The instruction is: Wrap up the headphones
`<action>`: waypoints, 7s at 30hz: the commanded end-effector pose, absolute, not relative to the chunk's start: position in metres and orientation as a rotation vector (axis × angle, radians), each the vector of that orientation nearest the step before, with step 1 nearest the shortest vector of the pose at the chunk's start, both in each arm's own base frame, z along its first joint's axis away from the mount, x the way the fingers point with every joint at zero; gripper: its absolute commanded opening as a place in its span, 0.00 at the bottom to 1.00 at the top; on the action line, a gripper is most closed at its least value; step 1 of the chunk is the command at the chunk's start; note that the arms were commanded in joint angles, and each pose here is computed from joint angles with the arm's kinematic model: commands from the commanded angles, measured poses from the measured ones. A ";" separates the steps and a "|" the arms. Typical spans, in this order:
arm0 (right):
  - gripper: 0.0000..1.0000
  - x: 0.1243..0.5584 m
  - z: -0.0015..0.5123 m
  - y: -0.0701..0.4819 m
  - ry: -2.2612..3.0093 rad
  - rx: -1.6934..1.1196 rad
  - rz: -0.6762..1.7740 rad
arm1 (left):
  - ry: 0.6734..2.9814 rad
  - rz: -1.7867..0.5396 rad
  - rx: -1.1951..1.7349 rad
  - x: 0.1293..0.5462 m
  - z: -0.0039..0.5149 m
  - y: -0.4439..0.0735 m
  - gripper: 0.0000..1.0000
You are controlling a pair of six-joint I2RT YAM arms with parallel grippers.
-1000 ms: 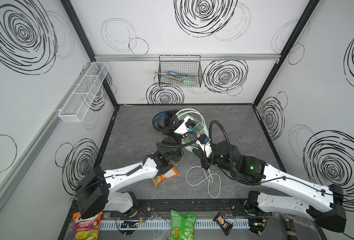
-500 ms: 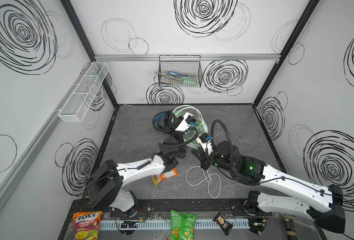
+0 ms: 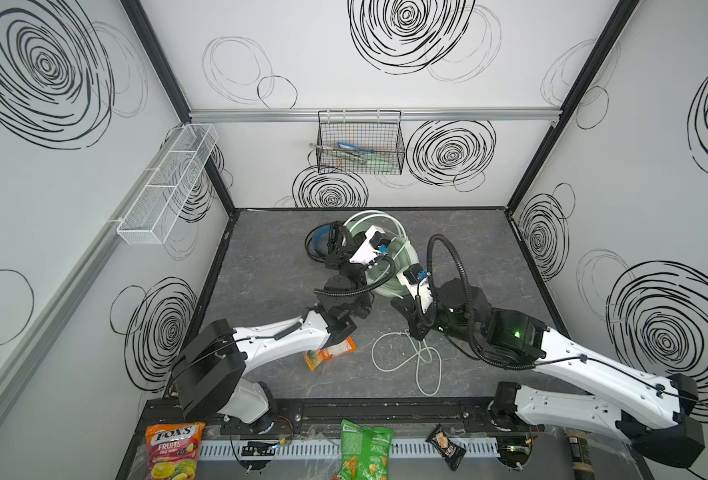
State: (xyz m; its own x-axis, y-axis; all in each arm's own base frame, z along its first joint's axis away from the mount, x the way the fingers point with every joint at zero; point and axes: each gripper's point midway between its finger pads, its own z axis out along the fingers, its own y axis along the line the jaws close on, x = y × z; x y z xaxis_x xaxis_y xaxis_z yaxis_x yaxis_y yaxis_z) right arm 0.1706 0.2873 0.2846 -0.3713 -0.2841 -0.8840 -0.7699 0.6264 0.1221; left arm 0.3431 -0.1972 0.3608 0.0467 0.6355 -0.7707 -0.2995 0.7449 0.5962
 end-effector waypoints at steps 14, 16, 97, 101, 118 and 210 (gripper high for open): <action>0.01 0.165 0.329 0.269 1.921 -0.813 0.591 | 1.362 0.915 0.261 0.352 0.359 -0.154 0.00; 0.01 0.163 0.332 0.270 1.921 -0.814 0.602 | 1.363 0.921 0.261 0.353 0.359 -0.154 0.00; 0.14 0.265 0.365 0.162 1.823 -0.461 0.276 | 1.565 -0.225 0.455 0.260 0.365 -0.178 0.00; 0.14 0.270 0.357 0.162 1.830 -0.450 0.296 | 1.569 -0.305 0.432 0.257 0.371 -0.180 0.00; 0.20 0.275 0.341 0.172 1.774 -0.453 0.400 | 1.506 -0.663 0.305 0.237 0.420 -0.182 0.00; 0.18 0.192 0.249 0.283 1.453 -0.877 0.869 | 1.297 -1.129 0.132 0.221 0.524 -0.166 0.00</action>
State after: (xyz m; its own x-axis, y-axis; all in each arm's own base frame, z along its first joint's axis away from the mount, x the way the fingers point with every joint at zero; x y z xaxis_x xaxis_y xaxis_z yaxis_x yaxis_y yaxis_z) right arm 0.1917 0.2776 0.2278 -0.0803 -0.0832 -0.9933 -0.8890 0.4567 0.0336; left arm 0.2363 -0.1781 0.4753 -0.2327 -0.4783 -0.8468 0.6578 0.5640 -0.4993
